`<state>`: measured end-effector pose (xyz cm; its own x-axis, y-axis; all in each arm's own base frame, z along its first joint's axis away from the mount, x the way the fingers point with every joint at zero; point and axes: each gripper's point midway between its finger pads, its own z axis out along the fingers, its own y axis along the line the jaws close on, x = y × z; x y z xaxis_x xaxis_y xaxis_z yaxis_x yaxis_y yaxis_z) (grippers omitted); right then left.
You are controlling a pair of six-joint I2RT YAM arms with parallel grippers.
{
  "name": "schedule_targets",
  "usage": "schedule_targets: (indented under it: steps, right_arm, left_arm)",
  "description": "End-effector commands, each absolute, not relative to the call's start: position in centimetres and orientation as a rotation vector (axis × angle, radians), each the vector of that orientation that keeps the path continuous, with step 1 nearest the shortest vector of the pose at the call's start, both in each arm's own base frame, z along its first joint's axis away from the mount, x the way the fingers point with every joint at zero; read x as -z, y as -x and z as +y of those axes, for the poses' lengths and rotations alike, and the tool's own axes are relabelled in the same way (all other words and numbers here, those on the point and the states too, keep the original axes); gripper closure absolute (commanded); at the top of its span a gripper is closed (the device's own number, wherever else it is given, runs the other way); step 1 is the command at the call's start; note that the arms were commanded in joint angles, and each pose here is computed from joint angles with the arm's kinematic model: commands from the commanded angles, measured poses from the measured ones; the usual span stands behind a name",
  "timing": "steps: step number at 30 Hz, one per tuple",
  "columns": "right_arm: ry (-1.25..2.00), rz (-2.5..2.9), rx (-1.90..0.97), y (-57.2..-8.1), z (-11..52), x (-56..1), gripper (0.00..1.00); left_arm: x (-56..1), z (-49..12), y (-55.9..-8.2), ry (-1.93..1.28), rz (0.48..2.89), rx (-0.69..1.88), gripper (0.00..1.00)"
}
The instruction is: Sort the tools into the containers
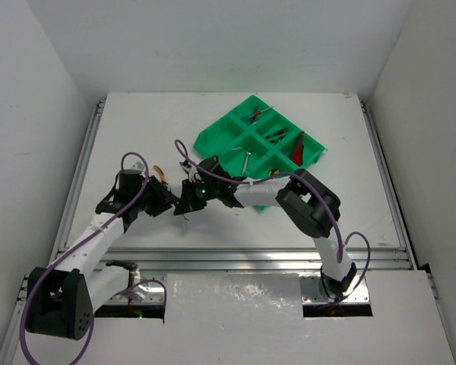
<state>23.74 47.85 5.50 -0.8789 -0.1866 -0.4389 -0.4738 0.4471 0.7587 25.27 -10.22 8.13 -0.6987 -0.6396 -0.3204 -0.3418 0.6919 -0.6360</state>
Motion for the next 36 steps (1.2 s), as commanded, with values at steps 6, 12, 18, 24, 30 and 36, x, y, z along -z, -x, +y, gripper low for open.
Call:
schedule_targets:
  steps: [6, 12, 18, 24, 30, 36]
  right_arm:
    - [0.355, 2.358, -1.209, -27.8, 42.7, -9.4, 1.0]
    - [0.043, 2.395, -0.771, -35.5, 32.2, -10.3, 1.0]
    - [-0.114, 2.409, -0.535, -41.2, 25.7, -10.2, 1.0]
    - [-0.15, 2.407, -0.48, -45.2, 24.3, -10.0, 0.99]
    - [-0.13, 2.429, -0.499, -46.2, 25.2, -9.7, 0.5]
    - [-0.108, 2.373, -0.501, -45.2, 24.5, -12.1, 0.3]
  left_arm:
    - [-14.5, -6.5, -28.9, 0.702, 2.227, 0.465, 0.0]
    - [-17.8, -3.5, -28.9, 0.654, 2.183, 0.258, 0.0]
    - [-16.6, -4.1, -29.2, 0.601, 2.243, 0.27, 0.0]
    - [-15.7, -4.4, -29.2, 0.584, 2.272, 0.28, 0.0]
    - [-15.3, -4.0, -29.2, 0.587, 2.272, 0.247, 0.0]
    - [-13.5, -2.2, -29.2, 0.738, 2.275, 0.122, 0.0]
